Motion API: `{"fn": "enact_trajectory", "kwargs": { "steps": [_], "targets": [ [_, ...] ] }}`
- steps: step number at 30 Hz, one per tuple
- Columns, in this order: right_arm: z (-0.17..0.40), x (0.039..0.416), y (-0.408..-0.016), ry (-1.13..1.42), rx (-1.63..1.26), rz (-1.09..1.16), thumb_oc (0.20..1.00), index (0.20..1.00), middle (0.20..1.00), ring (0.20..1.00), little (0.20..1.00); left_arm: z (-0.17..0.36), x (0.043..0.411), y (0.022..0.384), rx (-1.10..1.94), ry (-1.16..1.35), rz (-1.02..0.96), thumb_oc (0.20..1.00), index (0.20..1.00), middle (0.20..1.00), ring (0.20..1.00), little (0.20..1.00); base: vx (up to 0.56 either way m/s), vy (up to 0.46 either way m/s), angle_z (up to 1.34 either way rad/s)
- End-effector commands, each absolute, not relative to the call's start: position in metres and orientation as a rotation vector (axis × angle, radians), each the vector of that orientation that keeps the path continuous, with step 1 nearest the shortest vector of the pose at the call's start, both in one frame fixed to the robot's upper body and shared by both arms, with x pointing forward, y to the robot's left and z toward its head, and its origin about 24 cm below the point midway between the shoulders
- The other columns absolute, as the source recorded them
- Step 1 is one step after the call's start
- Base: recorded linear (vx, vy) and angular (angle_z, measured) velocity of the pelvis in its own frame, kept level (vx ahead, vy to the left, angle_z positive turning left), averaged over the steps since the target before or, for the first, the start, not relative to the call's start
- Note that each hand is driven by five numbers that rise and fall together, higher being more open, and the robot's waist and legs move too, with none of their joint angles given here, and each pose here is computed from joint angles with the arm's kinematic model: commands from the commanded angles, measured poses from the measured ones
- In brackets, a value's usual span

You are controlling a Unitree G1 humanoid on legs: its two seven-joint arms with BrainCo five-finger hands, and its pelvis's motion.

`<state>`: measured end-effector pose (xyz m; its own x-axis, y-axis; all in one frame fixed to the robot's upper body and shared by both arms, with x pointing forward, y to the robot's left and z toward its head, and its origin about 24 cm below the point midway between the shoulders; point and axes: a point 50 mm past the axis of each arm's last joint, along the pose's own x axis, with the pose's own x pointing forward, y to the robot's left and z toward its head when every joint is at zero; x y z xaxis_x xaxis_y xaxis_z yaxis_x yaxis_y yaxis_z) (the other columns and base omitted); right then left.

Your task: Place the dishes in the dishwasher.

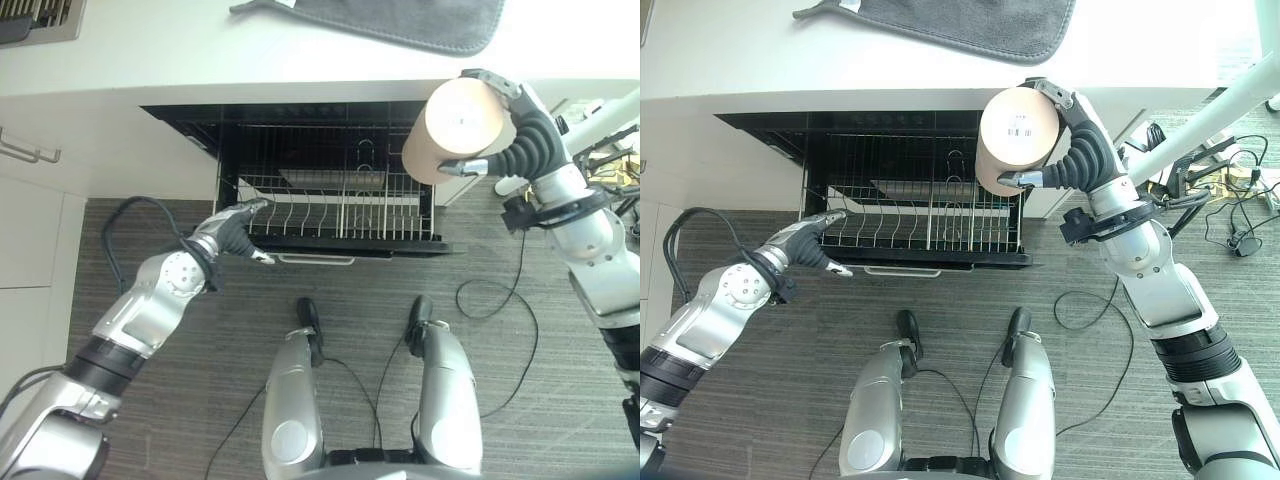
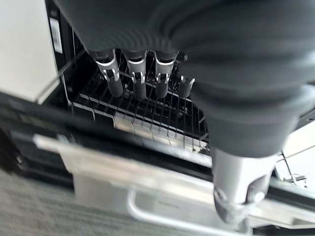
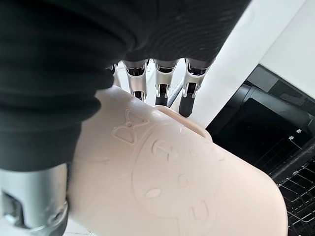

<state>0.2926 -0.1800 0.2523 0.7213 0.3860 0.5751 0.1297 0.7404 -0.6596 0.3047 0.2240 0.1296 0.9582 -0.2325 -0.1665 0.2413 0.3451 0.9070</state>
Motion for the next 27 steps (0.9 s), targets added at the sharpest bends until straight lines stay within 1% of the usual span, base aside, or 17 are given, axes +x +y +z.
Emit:
{"fn": "enact_trajectory", "kwargs": {
  "steps": [1, 7, 11, 22, 27],
  "targets": [
    [0.211, 0.305, -0.188, -0.580, -0.762, 0.184, 0.200, 0.200, 0.200, 0.200, 0.200, 0.125, 0.301, 0.223, 1.209, 0.025, -0.337, 1.000, 1.000, 1.000, 1.000, 1.000, 0.00, 0.000, 0.00],
    [0.204, 0.301, -0.187, -0.581, -0.741, 0.204, 0.200, 0.200, 0.200, 0.200, 0.200, 0.101, 0.293, 0.220, 1.166, 0.126, -0.405, 1.000, 1.000, 1.000, 1.000, 1.000, 0.00, -0.001, -0.01],
    [0.200, 0.290, -0.185, -0.592, -0.710, 0.231, 0.200, 0.200, 0.200, 0.200, 0.200, 0.085, 0.284, 0.219, 1.123, 0.180, -0.429, 1.000, 1.000, 1.000, 1.000, 1.000, 0.00, 0.000, 0.00],
    [0.192, 0.254, -0.169, -0.654, -0.631, 0.366, 0.200, 0.200, 0.200, 0.200, 0.200, 0.058, 0.258, 0.214, 1.005, 0.259, -0.428, 1.000, 1.000, 1.000, 1.000, 1.000, -0.01, 0.007, -0.04],
    [0.192, 0.250, -0.170, -0.656, -0.612, 0.368, 0.200, 0.200, 0.200, 0.200, 0.200, 0.054, 0.253, 0.217, 0.991, 0.283, -0.422, 1.000, 1.000, 1.000, 1.000, 1.000, -0.01, 0.005, -0.12]
  ]
}}
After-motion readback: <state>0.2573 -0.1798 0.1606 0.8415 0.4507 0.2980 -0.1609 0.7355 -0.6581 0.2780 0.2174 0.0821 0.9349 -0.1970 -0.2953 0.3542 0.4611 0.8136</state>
